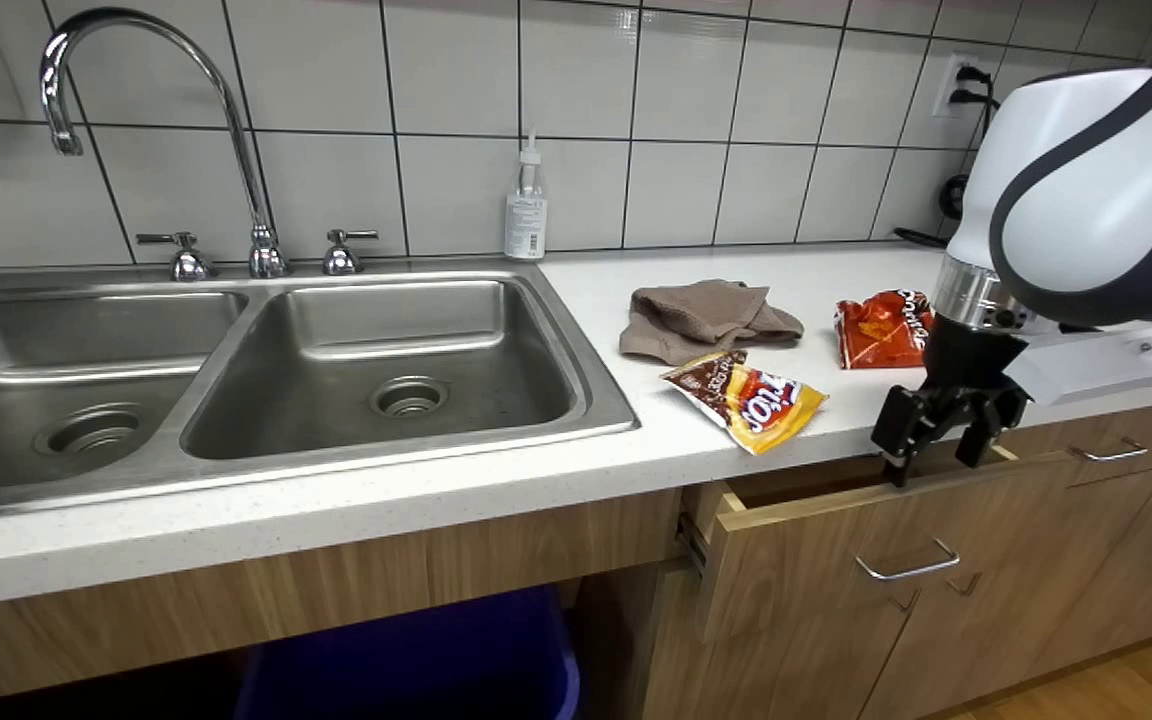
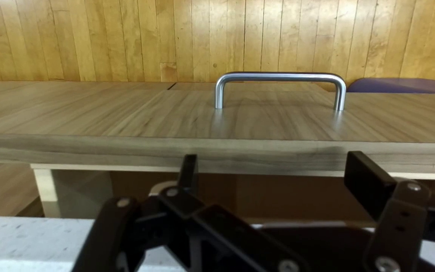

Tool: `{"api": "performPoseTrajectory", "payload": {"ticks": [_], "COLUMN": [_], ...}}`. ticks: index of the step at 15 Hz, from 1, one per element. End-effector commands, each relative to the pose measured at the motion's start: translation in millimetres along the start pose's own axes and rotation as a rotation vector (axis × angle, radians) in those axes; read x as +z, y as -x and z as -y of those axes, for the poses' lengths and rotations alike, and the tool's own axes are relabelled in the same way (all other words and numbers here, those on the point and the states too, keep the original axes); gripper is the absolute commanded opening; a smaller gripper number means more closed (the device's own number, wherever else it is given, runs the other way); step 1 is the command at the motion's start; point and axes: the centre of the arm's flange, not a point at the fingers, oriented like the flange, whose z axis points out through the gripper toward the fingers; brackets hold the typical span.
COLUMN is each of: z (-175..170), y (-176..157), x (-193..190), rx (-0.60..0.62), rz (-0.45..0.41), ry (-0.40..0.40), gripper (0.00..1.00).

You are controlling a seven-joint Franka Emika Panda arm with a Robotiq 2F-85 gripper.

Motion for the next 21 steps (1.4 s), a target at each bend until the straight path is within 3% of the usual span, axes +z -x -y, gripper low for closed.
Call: {"api": "performPoseTrajectory", "payload": {"ticks": [1, 13, 21], "z": [3, 4, 3], "y": [-13, -26, -22], "x": [9, 19, 25], "rx": [0.018, 0.078, 0.13], "rz": [-0.014, -0.058, -0.026], "ry": [0.012, 0.0, 0.013], "gripper": [1.0, 1.0, 1.0]}}
